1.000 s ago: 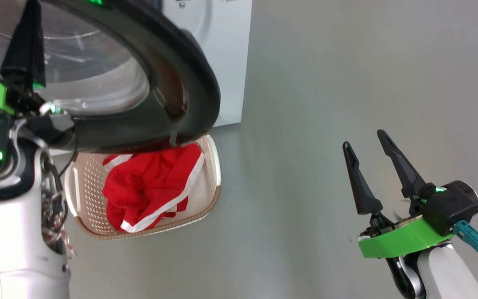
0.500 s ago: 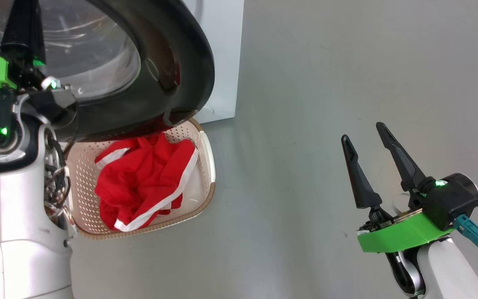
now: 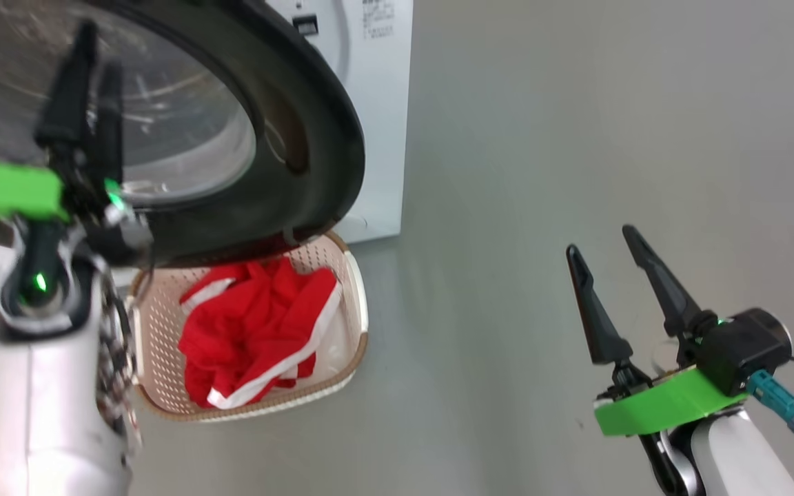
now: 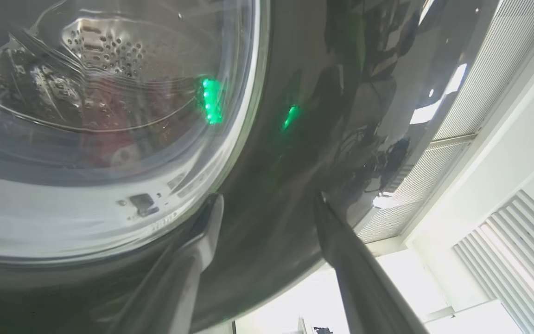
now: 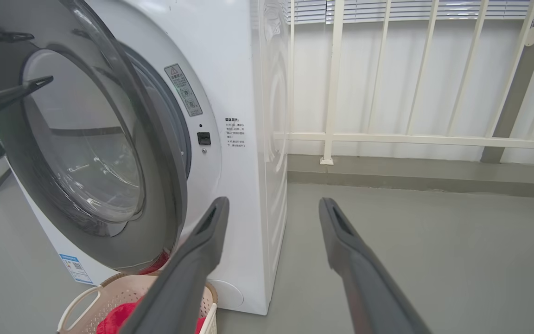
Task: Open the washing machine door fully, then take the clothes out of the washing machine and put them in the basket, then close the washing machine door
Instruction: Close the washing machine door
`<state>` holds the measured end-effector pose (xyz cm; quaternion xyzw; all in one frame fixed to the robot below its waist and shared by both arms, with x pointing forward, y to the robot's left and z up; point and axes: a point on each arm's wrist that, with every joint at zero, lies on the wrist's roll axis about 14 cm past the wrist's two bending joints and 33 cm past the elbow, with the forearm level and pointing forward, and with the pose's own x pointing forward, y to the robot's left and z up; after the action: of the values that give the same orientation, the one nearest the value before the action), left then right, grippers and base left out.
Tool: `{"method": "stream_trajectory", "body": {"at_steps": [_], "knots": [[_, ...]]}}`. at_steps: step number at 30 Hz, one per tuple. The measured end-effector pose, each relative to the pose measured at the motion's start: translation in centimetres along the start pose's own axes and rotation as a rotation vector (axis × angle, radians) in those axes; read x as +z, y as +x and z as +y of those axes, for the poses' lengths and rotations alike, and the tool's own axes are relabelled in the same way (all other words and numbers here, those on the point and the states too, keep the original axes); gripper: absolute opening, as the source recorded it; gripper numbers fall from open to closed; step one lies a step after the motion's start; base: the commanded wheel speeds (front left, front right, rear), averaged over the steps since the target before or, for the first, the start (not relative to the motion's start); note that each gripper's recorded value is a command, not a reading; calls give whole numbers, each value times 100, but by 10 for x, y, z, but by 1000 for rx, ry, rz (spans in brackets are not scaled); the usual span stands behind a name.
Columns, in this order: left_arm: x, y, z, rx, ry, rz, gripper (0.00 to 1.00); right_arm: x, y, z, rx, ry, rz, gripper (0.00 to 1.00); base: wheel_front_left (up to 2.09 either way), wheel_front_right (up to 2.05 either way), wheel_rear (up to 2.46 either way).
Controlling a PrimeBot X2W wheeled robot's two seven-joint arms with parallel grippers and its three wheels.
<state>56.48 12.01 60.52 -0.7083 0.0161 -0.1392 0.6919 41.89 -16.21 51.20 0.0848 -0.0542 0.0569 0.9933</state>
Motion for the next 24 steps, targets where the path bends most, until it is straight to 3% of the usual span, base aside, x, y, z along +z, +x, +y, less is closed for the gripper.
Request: {"method": "stream_trajectory", "body": {"at_steps": [13,24], "knots": [[13,-93,-2,-13,186,-84,100,20,-34,7,1,6,-40,100,0,0,0],[28,-168,20,76,593,-183,100,42,-49,10,0,6,-103,100,0,0,0]]}}
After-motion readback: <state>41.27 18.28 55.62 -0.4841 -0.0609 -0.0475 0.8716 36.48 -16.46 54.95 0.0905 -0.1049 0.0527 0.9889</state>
